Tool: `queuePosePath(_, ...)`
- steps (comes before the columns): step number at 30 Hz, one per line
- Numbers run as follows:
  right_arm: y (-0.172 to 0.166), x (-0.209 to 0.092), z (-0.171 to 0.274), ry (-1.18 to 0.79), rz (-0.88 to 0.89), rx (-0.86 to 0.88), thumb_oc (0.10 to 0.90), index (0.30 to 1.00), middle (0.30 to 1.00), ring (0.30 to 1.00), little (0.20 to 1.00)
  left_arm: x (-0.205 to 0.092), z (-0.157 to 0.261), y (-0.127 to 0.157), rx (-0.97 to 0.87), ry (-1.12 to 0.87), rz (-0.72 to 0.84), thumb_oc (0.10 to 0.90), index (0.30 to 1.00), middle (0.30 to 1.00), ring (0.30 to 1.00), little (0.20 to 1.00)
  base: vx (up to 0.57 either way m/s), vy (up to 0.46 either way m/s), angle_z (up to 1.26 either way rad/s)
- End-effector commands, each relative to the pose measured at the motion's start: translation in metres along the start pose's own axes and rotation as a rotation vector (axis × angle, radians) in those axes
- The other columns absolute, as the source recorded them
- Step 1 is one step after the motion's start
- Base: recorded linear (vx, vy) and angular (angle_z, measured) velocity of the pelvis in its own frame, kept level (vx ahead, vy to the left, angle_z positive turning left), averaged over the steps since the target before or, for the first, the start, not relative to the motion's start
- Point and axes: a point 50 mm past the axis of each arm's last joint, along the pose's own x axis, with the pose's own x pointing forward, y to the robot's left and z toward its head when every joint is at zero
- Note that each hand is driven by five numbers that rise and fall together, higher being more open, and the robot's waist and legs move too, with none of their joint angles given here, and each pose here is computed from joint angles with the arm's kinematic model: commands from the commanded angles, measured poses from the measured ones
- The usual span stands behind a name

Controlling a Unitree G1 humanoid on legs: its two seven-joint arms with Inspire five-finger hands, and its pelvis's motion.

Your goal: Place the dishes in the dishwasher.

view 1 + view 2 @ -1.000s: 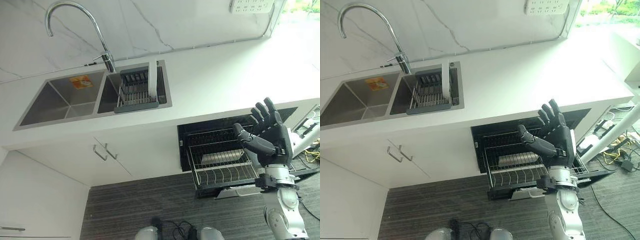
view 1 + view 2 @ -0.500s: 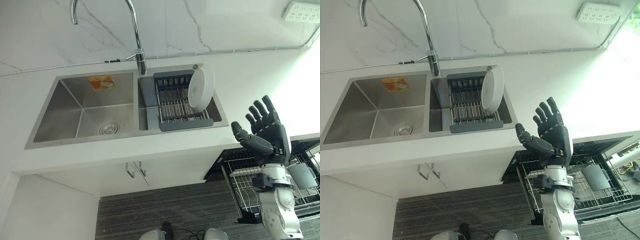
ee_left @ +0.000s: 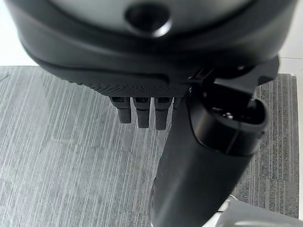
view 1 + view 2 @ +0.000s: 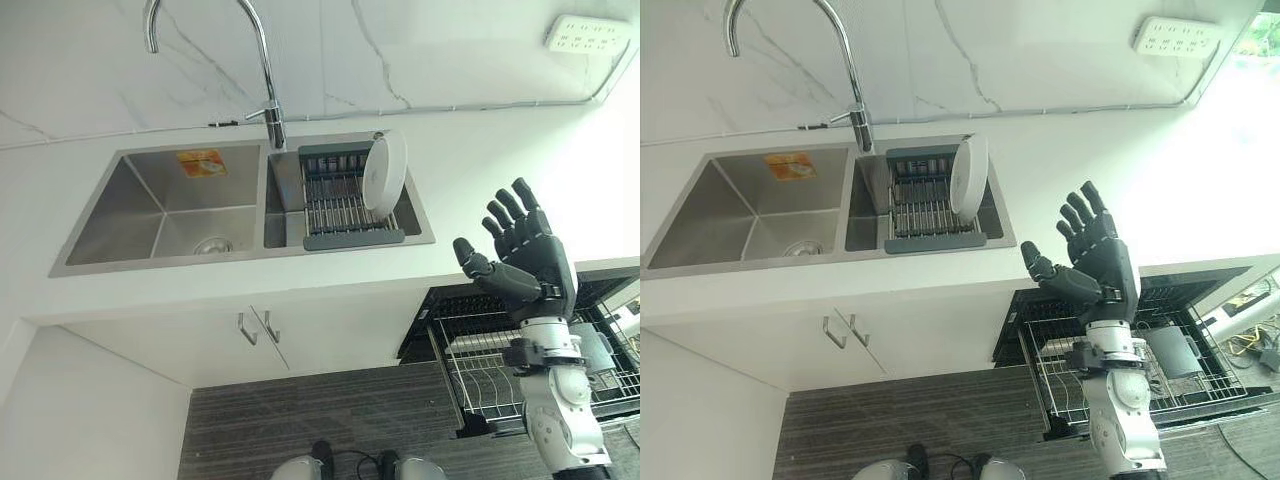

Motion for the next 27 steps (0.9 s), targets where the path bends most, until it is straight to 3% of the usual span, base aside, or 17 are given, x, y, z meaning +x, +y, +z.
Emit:
queuePosePath(1,0.006,0.018,0.059,-0.363,-0.028,-0.017,0.800,0.900,0.900,0.900,0.900,0.001,-0.002,0.016,0.020,0.020,0.051,0.800,0.900,0.900,0.900,0.900,0.03,0.013,0.06)
queuePosePath(12,0.005,0.023,0.065,-0.353,-0.009,-0.048,0.800,0.900,0.900,0.900,0.900,0.001,-0.009,0.016,0.057,0.026,0.063,0.800,0.900,0.900,0.900,0.900,0.04,0.003,0.01)
queuePosePath(17,0.008,0.049,0.066,-0.260,0.041,-0.001,0.800,0.900,0.900,0.900,0.900,0.001,-0.012,0.027,0.105,0.037,0.088,0.800,0.900,0.900,0.900,0.900,0.11,-0.050,0.01)
queuePosePath(27,0.000,0.092,0.075,-0.206,-0.040,-0.010,0.800,0.900,0.900,0.900,0.900,0.001,-0.017,0.046,0.128,0.064,0.126,0.800,0.900,0.900,0.900,0.900,0.08,-0.045,0.05)
